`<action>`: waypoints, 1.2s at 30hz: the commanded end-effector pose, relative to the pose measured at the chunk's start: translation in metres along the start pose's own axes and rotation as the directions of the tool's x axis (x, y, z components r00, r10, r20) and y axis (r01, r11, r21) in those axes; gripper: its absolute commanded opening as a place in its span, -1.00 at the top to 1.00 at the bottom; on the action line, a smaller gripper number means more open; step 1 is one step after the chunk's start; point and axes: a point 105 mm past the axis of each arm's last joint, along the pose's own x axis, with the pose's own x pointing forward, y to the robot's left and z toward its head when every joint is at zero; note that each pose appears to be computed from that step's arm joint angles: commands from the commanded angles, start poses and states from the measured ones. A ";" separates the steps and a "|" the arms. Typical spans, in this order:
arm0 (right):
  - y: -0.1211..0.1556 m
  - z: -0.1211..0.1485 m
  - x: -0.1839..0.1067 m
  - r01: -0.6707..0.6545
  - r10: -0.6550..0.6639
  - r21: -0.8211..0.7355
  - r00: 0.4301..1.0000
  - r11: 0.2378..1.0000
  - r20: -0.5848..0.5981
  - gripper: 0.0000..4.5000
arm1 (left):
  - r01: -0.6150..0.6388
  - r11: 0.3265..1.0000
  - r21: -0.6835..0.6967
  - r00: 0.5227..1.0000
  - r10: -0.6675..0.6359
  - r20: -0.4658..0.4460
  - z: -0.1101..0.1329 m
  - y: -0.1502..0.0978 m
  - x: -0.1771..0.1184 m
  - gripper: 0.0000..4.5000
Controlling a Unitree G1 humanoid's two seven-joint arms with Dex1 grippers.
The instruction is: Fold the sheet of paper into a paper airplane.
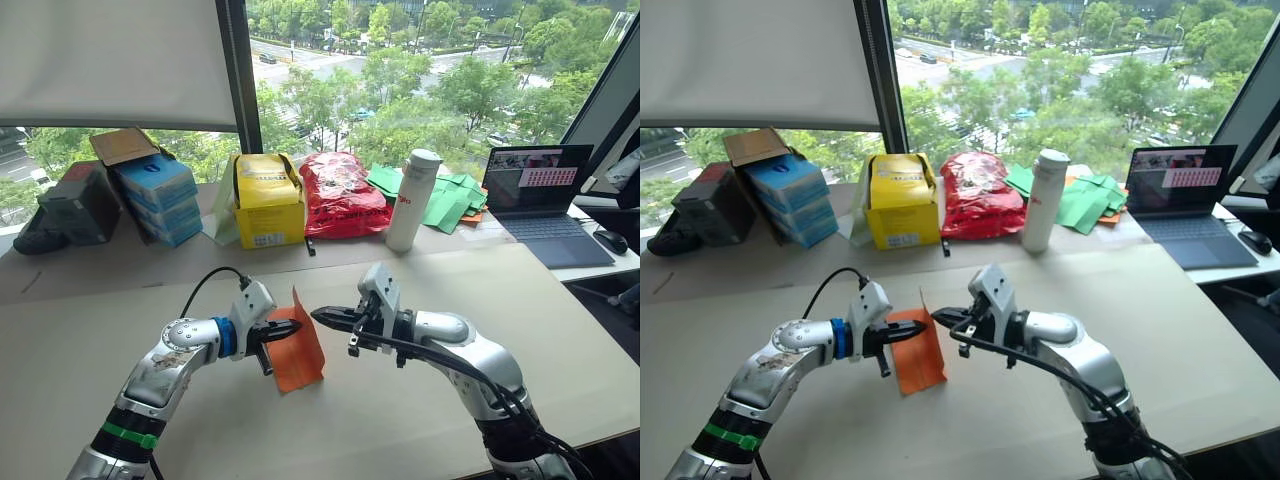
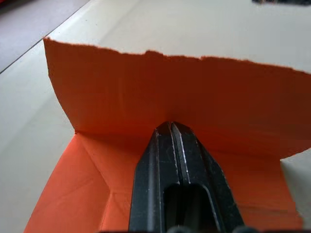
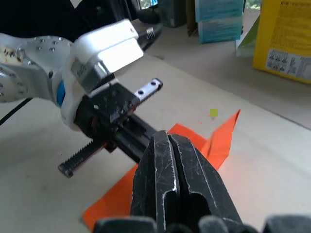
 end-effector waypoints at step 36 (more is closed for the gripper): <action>-0.063 -0.061 -0.002 0.385 -0.364 0.065 0.906 0.921 -0.217 -0.28 | -0.078 0.995 0.055 0.983 0.086 -0.163 -0.047 0.001 -0.031 1.00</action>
